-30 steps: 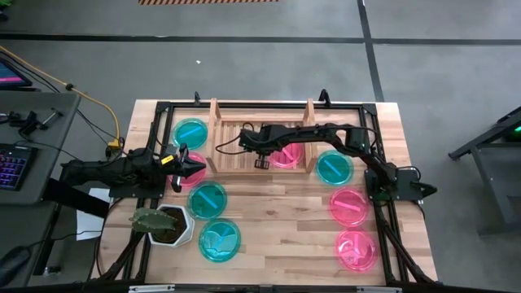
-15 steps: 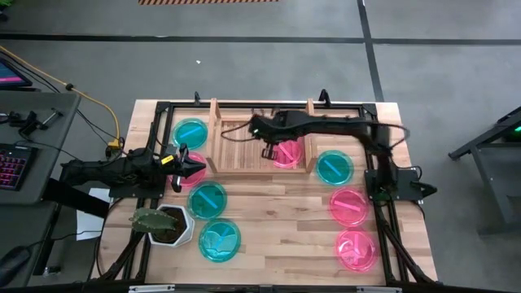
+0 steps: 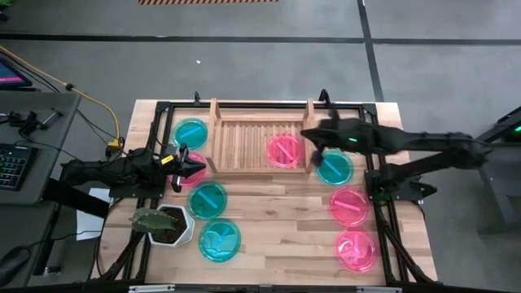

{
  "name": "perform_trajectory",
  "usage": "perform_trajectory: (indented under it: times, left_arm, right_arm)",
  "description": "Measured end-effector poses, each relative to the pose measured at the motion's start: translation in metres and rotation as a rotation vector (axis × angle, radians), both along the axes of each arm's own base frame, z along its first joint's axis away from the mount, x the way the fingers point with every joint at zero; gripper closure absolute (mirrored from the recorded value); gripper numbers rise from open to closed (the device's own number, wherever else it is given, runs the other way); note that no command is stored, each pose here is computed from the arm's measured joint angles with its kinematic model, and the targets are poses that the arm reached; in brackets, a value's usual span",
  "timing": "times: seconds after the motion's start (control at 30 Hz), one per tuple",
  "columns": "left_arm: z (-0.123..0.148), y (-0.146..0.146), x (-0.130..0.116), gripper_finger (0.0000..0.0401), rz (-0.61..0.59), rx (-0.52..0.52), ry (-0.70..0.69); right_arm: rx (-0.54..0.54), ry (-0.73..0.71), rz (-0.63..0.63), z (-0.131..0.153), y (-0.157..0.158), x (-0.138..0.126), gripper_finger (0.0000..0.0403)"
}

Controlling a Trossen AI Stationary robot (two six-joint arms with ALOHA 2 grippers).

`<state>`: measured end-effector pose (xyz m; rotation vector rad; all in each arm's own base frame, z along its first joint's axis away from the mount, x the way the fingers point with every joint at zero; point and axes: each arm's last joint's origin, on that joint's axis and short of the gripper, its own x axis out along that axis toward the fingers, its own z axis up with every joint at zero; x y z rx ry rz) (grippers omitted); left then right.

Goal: Place and stack plates onto a shelf
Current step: Put the blue plate on the shelf

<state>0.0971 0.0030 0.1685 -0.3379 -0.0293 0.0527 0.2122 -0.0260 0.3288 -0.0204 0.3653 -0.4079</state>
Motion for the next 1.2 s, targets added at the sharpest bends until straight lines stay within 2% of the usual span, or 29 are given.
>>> perform_trajectory:
  times: [0.17, 0.37, 0.63, 0.83, 1.0, 1.07, 1.13, 1.2]
  left_arm:
    - [0.000, 0.000, 0.000, 0.0401, 0.000, 0.000, 0.000]
    - [0.000, 0.000, 0.000, 0.0401, 0.000, 0.000, 0.000]
    - [0.000, 0.000, 0.000, 0.0401, 0.000, -0.001, -0.001]
    - [0.008, 0.000, -0.001, 0.0401, 0.004, -0.074, -0.085]
    - [0.026, 0.003, -0.004, 0.0401, 0.103, -0.082, -0.280]
    - [0.034, 0.004, -0.005, 0.0401, 0.145, -0.043, -0.342]
    - [0.045, 0.005, -0.005, 0.0401, 0.179, 0.003, -0.333]
    - [0.059, 0.007, -0.004, 0.0401, 0.245, 0.002, -0.276]
  right_arm:
    - [-0.019, -0.203, 0.044, -0.001, 0.011, -0.037, 0.0403]
    - [-0.058, -0.247, 0.067, -0.008, 0.013, -0.058, 0.0403]
    - [-0.028, -0.239, 0.117, -0.011, 0.019, -0.062, 0.0403]
    - [-0.025, -0.223, 0.135, -0.013, 0.022, -0.062, 0.0403]
    - [-0.034, -0.217, 0.138, -0.013, 0.022, -0.062, 0.0403]
    - [-0.048, -0.212, 0.126, -0.013, 0.021, -0.061, 0.0403]
    - [-0.055, -0.208, 0.101, -0.013, 0.020, -0.061, 0.0403]
    - [-0.061, -0.205, 0.080, -0.014, 0.020, -0.060, 0.0403]
